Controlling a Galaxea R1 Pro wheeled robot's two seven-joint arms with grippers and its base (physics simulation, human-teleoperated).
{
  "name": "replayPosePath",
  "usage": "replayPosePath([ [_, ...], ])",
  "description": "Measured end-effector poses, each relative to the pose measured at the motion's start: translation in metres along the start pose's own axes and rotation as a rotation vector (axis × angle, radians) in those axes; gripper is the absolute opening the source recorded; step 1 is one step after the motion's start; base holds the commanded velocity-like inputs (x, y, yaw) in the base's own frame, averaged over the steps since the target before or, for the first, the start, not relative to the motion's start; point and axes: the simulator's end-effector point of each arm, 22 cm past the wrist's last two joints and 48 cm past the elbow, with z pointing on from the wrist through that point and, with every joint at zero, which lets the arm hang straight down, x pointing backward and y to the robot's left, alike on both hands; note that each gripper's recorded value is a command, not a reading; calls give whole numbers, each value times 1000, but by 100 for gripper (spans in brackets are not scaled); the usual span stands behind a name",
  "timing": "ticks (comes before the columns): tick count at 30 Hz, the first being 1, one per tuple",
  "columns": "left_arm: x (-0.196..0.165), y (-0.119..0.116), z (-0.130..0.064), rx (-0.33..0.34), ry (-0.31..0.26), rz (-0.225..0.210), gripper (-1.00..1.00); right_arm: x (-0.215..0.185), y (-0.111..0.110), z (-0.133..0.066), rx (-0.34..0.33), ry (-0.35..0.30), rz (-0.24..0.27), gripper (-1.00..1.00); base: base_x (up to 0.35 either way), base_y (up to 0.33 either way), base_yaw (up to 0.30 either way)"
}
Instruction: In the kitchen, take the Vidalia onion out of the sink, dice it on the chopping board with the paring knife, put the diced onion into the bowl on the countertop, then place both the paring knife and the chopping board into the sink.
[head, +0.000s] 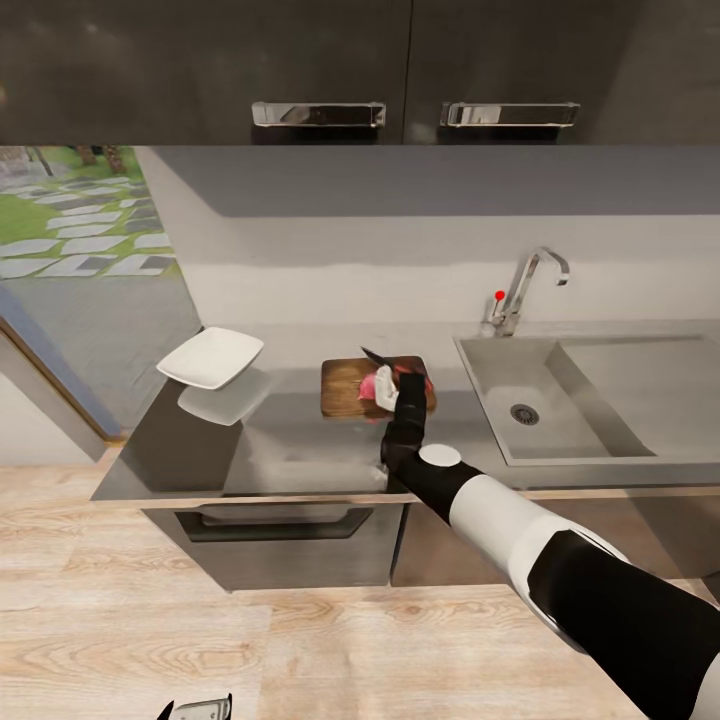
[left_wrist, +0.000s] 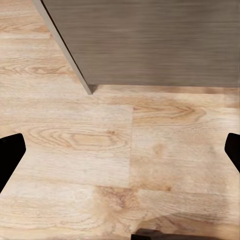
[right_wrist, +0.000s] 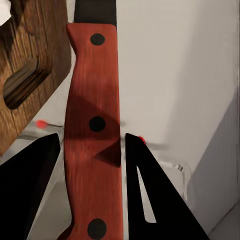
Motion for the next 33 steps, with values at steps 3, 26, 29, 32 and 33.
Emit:
replayPosePath([
  [3,0,0,0,0,0,-1,100,-6,-11,-2,20,-13,16,-100,0,0,0],
  [26,0,-2,0,2,-1,-1,100,-8,-7,-2,-21,-9,42,-100,0,24,0],
  [29,0,-1,0,1,-1,-2,100,-8,-5,-2,-28,-12,40,-100,0,0,0],
  [32,0,-1,0,1,0,-1,100,-9,-5,-2,-29,-15,40,-100,0,0,0],
  [33,0,-2,0,2,0,-1,100,-9,-4,-2,-29,-16,40,-100,0,0,0],
])
